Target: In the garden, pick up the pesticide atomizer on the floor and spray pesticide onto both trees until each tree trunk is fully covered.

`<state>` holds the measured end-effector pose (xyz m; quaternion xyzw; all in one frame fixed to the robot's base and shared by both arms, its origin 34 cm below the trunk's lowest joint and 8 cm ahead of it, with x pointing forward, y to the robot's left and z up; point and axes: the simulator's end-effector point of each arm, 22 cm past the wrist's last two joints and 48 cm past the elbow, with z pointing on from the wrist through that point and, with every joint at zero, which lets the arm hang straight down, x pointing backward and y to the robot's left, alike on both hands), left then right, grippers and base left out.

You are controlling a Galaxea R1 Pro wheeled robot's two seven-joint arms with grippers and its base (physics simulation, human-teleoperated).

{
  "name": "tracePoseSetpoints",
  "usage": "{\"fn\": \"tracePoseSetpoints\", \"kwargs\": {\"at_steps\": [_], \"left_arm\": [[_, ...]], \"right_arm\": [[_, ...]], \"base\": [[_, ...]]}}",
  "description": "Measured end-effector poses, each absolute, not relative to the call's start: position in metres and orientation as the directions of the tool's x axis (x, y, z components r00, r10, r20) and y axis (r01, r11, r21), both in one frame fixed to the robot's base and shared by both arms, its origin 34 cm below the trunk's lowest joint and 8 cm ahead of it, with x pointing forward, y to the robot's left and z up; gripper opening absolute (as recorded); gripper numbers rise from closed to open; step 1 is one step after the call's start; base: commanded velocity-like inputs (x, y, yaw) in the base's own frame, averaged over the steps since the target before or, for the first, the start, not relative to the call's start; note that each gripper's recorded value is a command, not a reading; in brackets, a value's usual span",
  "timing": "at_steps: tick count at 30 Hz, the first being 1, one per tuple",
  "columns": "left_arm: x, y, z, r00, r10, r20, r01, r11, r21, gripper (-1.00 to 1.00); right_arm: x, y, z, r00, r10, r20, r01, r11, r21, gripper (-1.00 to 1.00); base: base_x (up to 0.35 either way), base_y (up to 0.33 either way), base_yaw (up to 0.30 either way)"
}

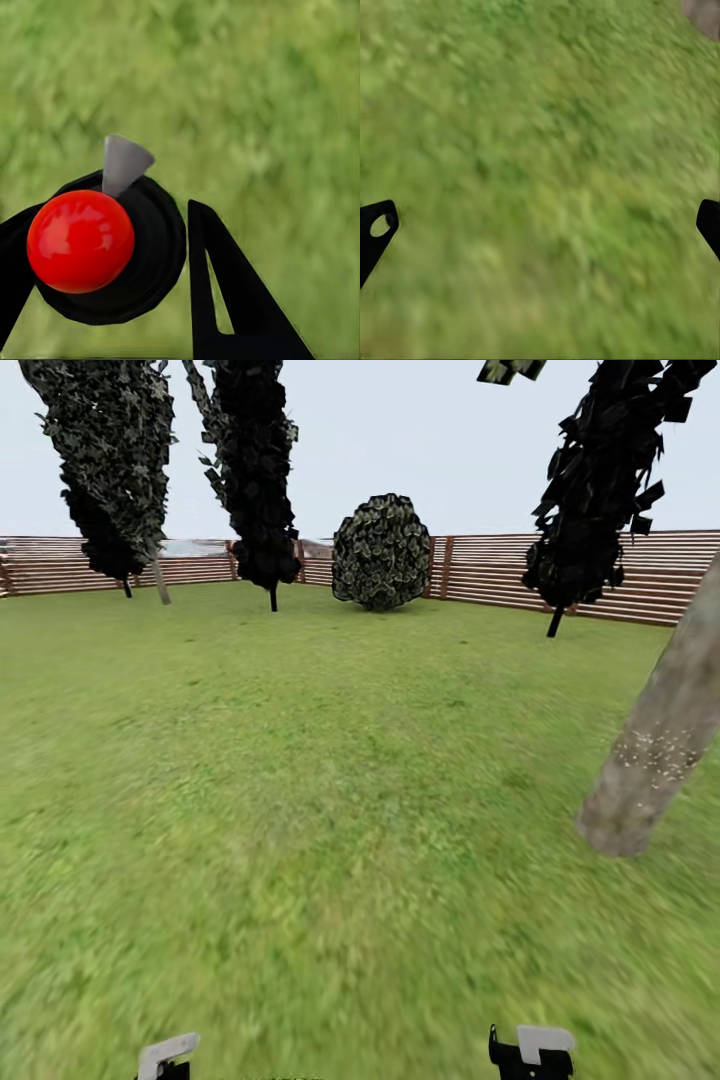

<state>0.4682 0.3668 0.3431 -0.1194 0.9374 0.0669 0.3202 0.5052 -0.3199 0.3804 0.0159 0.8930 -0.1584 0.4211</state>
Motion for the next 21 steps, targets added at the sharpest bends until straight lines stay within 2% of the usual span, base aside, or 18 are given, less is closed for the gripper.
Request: {"fn": "tracePoseSetpoints", "kwargs": {"at_steps": [9,21], "left_arm": [[0.4680,0.3633,0.3422,-0.771,-0.171,-0.613,-0.251,0.967,0.046,-1.00],[0.4678,0.3630,0.3420,-0.769,-0.180,-0.613,-0.260,0.965,0.043,-1.00]], "right_arm": [[0.5052,-0.3199,0.3803,-0.645,-0.105,-0.757,0.162,0.949,-0.269,1.00],[0.5054,-0.3197,0.3802,-0.645,-0.106,-0.757,0.161,0.950,-0.269,1.00]], "base": [[-0.024,0.020,0.282],[-0.212,0.216,0.282]]}}
